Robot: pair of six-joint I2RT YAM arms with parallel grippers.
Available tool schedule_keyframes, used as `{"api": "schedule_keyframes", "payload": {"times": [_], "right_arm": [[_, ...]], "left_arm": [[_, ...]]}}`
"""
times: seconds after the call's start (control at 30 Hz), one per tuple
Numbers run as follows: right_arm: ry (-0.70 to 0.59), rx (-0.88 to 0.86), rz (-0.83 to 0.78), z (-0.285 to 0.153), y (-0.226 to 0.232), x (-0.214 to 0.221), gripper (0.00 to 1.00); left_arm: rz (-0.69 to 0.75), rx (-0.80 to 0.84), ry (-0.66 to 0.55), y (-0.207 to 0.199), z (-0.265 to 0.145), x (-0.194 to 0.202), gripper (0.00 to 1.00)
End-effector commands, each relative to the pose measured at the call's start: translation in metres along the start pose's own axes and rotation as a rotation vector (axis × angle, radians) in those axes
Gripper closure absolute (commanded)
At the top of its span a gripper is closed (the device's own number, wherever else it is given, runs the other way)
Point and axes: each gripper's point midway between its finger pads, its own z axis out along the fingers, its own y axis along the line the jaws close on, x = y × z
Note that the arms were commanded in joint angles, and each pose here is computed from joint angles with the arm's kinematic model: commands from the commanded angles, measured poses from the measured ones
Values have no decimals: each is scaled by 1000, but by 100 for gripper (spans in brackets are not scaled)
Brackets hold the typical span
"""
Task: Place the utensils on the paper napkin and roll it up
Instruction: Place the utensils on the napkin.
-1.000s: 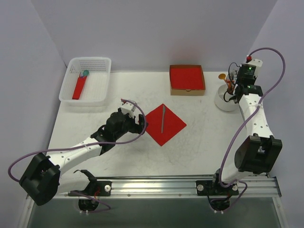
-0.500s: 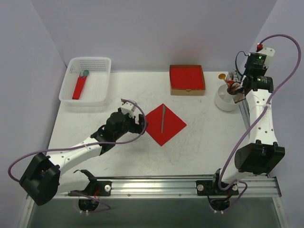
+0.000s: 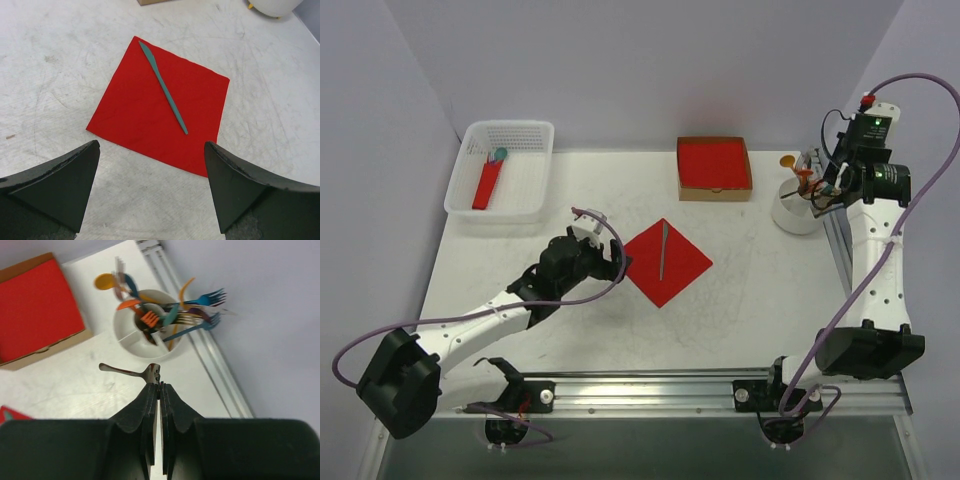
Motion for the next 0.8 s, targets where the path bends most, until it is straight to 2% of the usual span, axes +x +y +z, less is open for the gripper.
{"api": "schedule_keyframes", "payload": {"times": [0.0, 0.13, 0.23, 0.27, 0.4, 0.47, 0.5, 0.57, 0.6, 0.67, 0.77], "right_arm": [[-9, -184, 9, -30, 36, 3, 100], [10, -307, -57, -49, 81, 22, 100], [34, -430, -117, -68, 125, 42, 100], [38, -476, -135, -82, 143, 50, 100], [67, -522, -182, -100, 165, 75, 100], [99, -573, -210, -108, 175, 92, 100], [112, -616, -238, -118, 185, 102, 100], [135, -663, -259, -129, 193, 119, 100], [137, -710, -264, -139, 201, 125, 100], [151, -796, -263, -156, 208, 133, 100], [143, -855, -262, -177, 212, 136, 100]], "left_arm": [[-19, 15, -106, -7, -10, -32, 6], [-39, 87, -131, -20, -18, -47, 6], [-24, 236, -140, -50, -25, -64, 6], [-8, 301, -137, -63, -29, -68, 6], [107, 413, -176, -84, -39, -86, 6], [162, 439, -164, -87, -37, -78, 6], [206, 447, -207, -87, -36, -80, 6], [251, 477, -210, -85, -35, -58, 6], [304, 511, -272, -91, -38, -64, 6], [381, 588, -284, -104, -43, -51, 6], [441, 568, -280, -103, -37, -47, 6]]}}
